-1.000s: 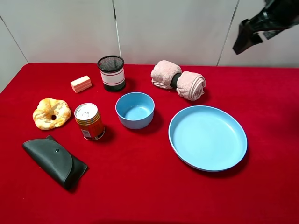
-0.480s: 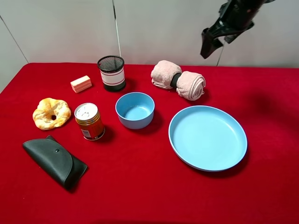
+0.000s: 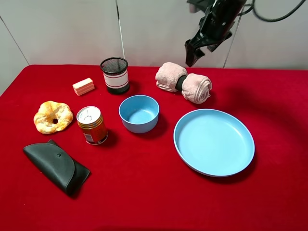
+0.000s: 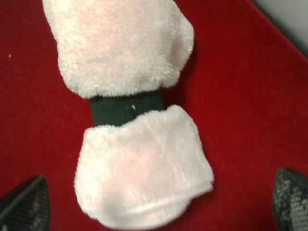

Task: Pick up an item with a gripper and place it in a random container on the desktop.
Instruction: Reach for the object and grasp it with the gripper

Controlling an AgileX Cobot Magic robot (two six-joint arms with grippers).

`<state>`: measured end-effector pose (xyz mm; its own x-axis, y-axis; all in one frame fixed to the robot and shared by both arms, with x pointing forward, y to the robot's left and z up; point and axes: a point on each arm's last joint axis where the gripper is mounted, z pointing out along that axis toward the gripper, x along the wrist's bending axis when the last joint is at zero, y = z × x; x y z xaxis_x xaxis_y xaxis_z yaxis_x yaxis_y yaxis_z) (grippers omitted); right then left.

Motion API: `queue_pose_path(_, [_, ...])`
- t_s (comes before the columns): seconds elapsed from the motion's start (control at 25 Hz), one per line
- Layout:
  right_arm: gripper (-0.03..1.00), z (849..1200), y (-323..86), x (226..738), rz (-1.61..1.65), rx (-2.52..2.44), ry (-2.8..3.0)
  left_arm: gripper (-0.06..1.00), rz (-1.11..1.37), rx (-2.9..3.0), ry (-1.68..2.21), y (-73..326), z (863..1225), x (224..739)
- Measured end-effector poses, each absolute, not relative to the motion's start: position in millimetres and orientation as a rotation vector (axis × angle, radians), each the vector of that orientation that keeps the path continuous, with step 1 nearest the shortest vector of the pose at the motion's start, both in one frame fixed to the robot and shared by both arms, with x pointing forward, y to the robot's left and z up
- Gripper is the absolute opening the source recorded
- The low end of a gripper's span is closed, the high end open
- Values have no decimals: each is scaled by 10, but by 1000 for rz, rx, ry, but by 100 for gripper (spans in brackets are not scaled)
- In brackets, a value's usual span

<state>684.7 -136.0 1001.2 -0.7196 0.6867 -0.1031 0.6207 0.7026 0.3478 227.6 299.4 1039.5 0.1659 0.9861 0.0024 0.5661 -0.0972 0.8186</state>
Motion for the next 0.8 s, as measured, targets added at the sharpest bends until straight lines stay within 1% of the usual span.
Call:
queue_pose_path(0.4, [69,9604,-1229,6943,467,1052,2769,100,773,1754,1482,2994,10395,2276])
queue_pose_path(0.8, [69,9382,-1157,7113,489,1044,2769,100,773,1754,1482,2994,10395,2276])
